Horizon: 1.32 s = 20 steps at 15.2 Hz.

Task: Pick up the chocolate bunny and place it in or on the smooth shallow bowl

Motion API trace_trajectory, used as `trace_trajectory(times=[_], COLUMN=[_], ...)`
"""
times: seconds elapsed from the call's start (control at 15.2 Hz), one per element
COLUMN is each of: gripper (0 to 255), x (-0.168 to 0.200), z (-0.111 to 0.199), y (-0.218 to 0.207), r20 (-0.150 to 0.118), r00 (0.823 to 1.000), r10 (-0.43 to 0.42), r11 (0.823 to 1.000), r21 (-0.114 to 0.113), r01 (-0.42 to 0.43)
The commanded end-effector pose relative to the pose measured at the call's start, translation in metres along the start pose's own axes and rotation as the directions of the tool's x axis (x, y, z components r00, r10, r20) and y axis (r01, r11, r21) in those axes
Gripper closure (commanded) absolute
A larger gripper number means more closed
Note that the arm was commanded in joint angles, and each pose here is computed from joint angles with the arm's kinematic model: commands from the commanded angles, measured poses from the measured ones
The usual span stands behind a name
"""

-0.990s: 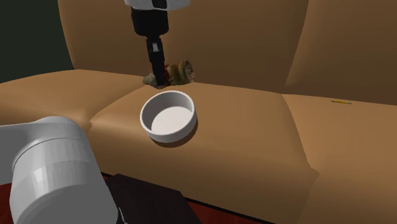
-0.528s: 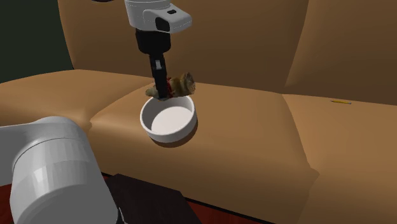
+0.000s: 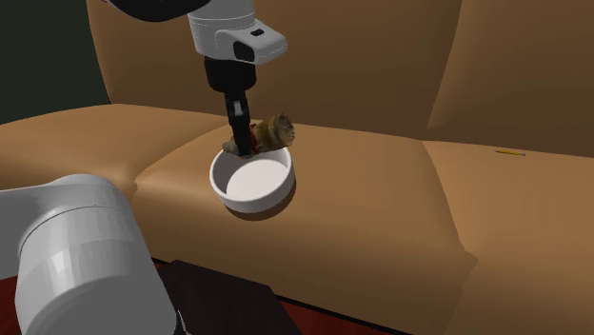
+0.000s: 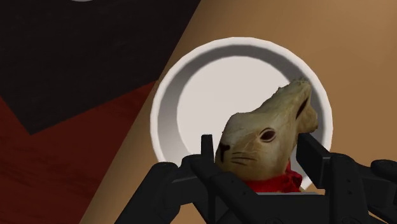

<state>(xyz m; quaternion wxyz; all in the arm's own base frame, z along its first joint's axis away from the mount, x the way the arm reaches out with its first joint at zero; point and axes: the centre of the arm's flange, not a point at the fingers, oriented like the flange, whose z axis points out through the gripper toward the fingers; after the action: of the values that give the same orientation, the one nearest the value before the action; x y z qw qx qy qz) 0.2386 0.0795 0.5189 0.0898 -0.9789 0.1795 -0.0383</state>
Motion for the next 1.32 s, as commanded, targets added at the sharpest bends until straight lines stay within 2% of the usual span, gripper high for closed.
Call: trace_trajectory(times=[0.0, 0.07, 0.13, 0.46, 0.73, 1.25], gripper=[255, 255, 0, 0, 0, 0], x=[0.0, 0.0, 0.0, 0.0, 0.0, 0.0], z=[0.002, 0.002, 0.002, 0.002, -0.048, -0.048], y=[0.0, 0.0, 0.0, 0.0, 0.0, 0.0], r20=[0.004, 0.004, 0.004, 0.004, 0.004, 0.004], r00=[1.0, 1.0, 1.0, 1.0, 1.0, 1.0], r10=[0.0, 0.0, 0.0, 0.0, 0.0, 0.0], r11=[1.0, 1.0, 1.0, 1.0, 1.0, 1.0], r21=[-0.002, -0.002, -0.002, -0.002, -0.002, -0.002], r01=[0.0, 0.0, 0.0, 0.0, 0.0, 0.0])
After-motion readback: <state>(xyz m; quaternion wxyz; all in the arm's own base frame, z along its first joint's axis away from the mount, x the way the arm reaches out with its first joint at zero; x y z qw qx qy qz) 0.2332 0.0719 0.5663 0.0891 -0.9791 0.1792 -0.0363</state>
